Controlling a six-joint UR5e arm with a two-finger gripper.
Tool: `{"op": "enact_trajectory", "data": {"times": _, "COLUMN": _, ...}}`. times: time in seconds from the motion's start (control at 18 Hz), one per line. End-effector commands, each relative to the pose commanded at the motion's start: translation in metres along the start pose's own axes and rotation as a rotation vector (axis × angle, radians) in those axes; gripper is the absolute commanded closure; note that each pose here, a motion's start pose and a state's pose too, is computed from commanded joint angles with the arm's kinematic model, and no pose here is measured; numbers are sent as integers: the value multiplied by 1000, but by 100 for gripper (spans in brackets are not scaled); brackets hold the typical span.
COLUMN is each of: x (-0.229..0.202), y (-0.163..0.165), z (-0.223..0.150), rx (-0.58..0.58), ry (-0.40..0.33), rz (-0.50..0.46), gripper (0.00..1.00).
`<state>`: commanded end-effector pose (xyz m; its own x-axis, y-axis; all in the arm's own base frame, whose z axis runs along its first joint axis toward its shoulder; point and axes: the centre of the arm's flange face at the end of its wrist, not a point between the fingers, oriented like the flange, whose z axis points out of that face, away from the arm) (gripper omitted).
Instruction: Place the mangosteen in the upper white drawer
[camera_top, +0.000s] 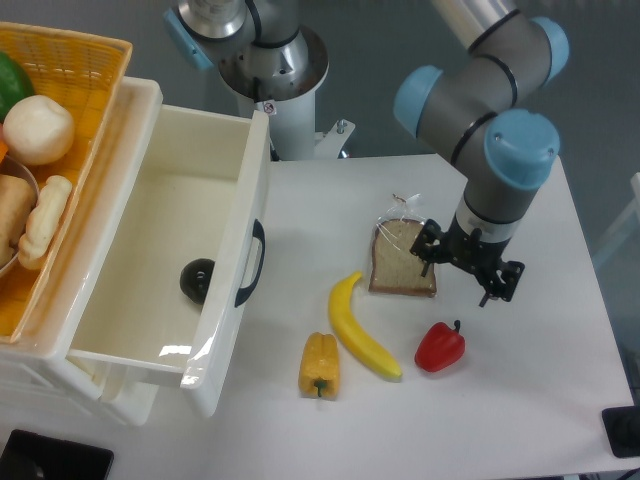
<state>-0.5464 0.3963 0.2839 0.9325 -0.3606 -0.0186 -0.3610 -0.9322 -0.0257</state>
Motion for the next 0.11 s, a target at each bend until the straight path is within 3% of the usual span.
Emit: {"op": "enact_trajectory", "data": {"times": 0.11, "x": -1, "y": 3, "z": 1, "rx": -11, "ry": 3, "rz": 42, "gripper": 0}}
